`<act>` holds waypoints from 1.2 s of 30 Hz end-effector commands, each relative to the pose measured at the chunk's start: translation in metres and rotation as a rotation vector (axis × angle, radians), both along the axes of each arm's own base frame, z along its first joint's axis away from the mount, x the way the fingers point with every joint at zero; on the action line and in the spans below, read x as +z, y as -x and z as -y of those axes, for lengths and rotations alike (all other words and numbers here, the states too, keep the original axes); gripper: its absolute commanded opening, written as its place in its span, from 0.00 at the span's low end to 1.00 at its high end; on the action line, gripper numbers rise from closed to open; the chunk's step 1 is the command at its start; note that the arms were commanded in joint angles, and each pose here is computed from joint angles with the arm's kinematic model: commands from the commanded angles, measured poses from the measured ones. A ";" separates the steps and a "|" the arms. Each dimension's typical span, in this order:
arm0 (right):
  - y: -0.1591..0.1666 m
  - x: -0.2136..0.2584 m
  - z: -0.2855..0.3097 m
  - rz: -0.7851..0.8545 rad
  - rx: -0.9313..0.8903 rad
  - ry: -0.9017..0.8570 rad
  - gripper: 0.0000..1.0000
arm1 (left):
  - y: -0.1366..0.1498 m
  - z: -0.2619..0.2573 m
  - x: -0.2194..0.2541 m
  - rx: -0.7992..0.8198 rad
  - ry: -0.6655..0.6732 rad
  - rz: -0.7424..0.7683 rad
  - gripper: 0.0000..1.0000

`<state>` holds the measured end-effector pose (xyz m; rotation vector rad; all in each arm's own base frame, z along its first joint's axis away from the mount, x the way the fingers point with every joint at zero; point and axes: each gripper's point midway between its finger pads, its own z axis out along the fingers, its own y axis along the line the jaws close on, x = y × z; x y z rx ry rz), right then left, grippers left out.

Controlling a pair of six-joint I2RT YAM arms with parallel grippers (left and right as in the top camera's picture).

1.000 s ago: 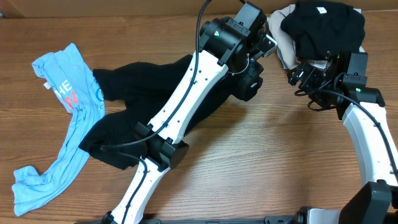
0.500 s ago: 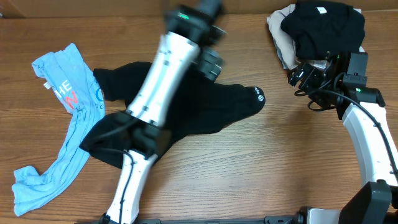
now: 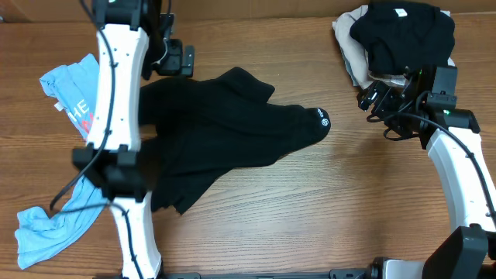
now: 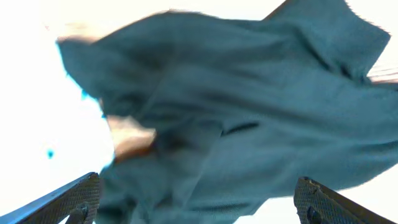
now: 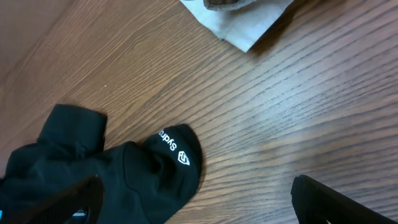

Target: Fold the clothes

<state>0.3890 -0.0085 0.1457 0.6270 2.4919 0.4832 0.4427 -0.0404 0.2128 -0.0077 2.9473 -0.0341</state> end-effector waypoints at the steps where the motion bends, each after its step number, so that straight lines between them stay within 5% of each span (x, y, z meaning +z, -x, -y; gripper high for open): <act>1: -0.007 0.008 0.001 0.035 0.017 0.013 1.00 | 0.036 -0.036 0.034 0.156 -0.110 0.040 1.00; 7: -0.011 0.011 0.002 0.056 0.017 0.016 1.00 | 0.063 -0.077 0.022 0.272 -0.148 0.028 1.00; 15: -0.011 0.011 0.003 0.064 0.036 0.041 1.00 | 0.085 -0.120 -0.063 0.416 -0.065 -0.083 1.00; 25: -0.011 0.011 0.003 0.065 0.036 0.041 1.00 | 0.082 -0.155 -0.139 0.523 -0.054 -0.013 0.99; 27: -0.011 0.011 0.003 0.064 0.036 0.041 1.00 | 0.079 -0.161 -0.154 0.536 -0.054 0.022 0.81; 28: -0.011 0.011 0.003 0.064 0.036 0.041 1.00 | 0.078 -0.163 -0.160 0.542 -0.055 0.036 0.68; 29: -0.011 0.011 0.003 0.064 0.036 0.041 1.00 | 0.078 -0.164 -0.166 0.550 -0.056 0.050 0.43; 30: -0.011 0.011 0.003 0.064 0.036 0.041 1.00 | 0.078 -0.166 -0.171 0.560 -0.059 0.063 0.32; 36: -0.011 0.011 0.003 0.064 0.036 0.041 1.00 | 0.080 -0.167 -0.192 0.629 -0.043 0.102 0.04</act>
